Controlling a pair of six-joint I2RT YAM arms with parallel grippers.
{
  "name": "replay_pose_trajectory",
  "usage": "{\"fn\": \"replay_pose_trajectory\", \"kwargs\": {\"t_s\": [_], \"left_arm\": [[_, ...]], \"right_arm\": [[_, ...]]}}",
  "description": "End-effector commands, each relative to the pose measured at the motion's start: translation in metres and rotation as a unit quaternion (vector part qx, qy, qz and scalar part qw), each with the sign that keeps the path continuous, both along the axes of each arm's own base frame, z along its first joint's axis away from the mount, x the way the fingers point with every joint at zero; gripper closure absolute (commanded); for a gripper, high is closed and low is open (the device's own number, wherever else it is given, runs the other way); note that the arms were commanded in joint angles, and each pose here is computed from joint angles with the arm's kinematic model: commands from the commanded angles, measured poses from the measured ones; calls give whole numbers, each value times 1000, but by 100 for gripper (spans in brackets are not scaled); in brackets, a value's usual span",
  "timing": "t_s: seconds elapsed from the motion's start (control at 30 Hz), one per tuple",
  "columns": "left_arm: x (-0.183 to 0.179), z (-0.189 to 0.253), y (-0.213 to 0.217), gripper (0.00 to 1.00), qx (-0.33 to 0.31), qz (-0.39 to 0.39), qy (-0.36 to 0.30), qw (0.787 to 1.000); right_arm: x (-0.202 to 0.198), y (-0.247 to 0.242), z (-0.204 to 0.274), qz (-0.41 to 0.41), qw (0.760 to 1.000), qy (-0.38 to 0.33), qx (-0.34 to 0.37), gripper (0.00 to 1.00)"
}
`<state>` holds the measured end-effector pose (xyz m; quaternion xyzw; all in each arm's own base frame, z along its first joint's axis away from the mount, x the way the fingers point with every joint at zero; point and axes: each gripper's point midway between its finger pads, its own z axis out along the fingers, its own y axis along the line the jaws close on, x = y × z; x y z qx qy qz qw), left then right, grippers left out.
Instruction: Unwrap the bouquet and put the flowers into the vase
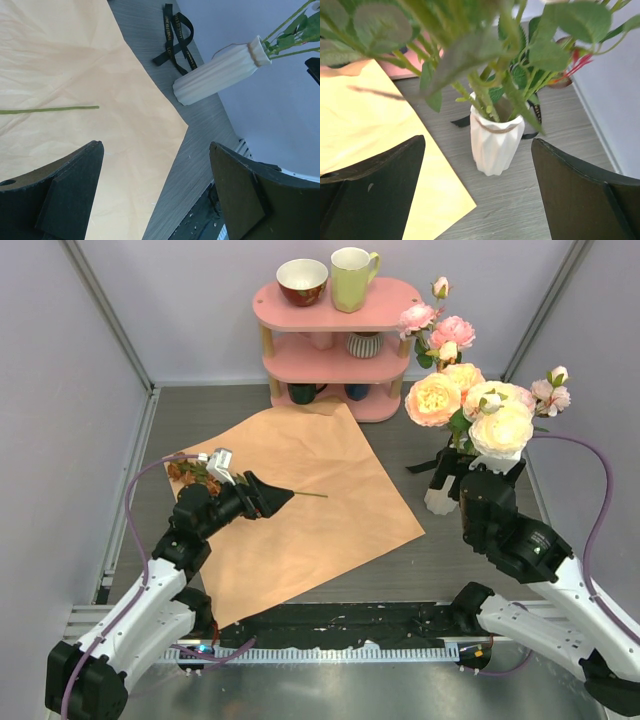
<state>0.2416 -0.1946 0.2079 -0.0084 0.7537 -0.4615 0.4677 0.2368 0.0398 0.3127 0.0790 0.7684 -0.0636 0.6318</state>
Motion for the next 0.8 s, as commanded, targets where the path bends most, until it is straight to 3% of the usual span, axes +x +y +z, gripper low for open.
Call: {"fn": "replay_pose_trajectory", "kwargs": {"t_s": [0.0,0.27,0.43,0.63,0.77], "left_arm": [[2,28,-2,9,-16,-5,-36,999],[2,20,2,9,-7,5,-29,1000],[5,19,-2,10,-15,0,-22,1000],[6,20,-2,9,-16,2,-20,1000],[8,15,1,10,-12,15,-6,1000]], "right_arm": [[2,11,-19,-7,998,14,61,6],[-14,3,-36,-20,994,37,100,3],[-26,13,-43,18,987,41,156,3],[-36,20,-57,56,983,53,168,3],[-41,47,-65,122,970,71,198,3]]}}
